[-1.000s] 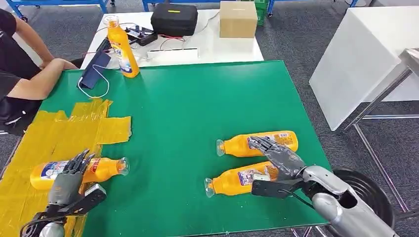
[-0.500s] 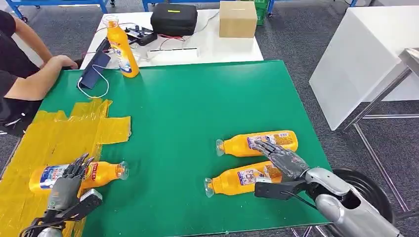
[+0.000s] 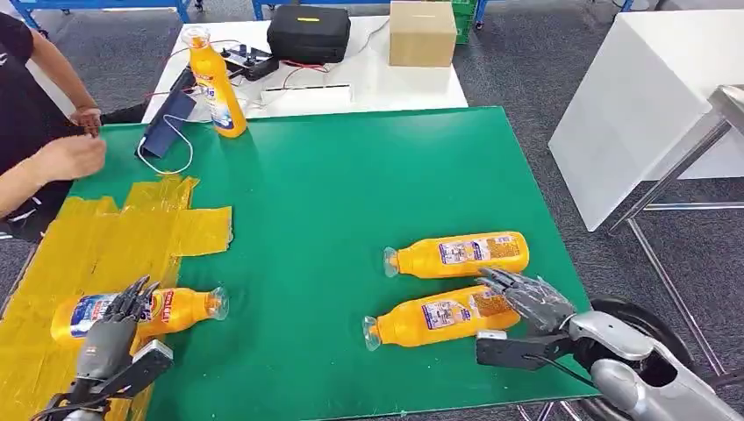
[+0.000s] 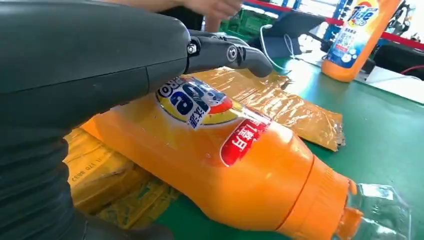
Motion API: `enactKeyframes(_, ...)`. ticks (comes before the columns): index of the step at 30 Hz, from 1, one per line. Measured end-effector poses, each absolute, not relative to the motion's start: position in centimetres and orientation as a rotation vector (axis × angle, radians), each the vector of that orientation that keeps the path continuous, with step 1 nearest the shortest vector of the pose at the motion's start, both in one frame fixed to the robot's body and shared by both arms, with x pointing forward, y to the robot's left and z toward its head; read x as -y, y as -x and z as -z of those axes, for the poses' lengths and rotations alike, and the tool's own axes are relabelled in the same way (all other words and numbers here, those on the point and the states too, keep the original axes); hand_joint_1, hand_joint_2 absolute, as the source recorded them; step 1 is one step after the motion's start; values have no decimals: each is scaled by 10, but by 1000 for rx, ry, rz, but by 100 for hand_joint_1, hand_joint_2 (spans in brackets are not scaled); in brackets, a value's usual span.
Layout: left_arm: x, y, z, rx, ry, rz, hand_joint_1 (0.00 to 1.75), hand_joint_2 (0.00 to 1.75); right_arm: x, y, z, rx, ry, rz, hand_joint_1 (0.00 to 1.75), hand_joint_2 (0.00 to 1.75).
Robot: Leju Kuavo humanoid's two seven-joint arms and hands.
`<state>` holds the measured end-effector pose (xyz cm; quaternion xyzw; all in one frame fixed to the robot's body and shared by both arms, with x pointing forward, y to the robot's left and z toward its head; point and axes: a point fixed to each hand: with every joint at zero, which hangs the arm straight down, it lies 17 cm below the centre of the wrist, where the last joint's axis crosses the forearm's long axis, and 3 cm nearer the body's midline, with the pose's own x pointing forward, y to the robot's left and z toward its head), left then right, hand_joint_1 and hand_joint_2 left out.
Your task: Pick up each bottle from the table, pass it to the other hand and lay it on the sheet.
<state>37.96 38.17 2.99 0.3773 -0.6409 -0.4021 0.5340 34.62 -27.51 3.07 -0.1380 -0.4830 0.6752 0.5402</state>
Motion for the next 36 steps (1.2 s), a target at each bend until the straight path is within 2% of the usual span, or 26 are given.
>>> enactKeyframes(16,-366,-400,-38,1572,-869,943,0,175,291,-330,16,967,360,-1712,0,175)
enactKeyframes(28,-341,-417,-43,1603,-831,960,0,175,218,-379,48,1067,432,-1627,0,175)
enactKeyframes(29,-340,-418,-44,1606,-831,962,0,175,214,-381,50,1066,430,-1625,10,175)
enactKeyframes(30,-338,-420,-45,1610,-830,964,0,175,211,-382,52,1064,430,-1626,126,175)
enactKeyframes(31,-337,-422,-46,1613,-829,965,0,175,207,-383,54,1062,430,-1627,155,175)
enactKeyframes(32,-336,-424,-47,1618,-829,966,0,175,205,-385,56,1061,429,-1626,171,175)
enactKeyframes(36,-332,-432,-55,1639,-835,968,0,175,194,-389,60,1060,426,-1630,175,175)
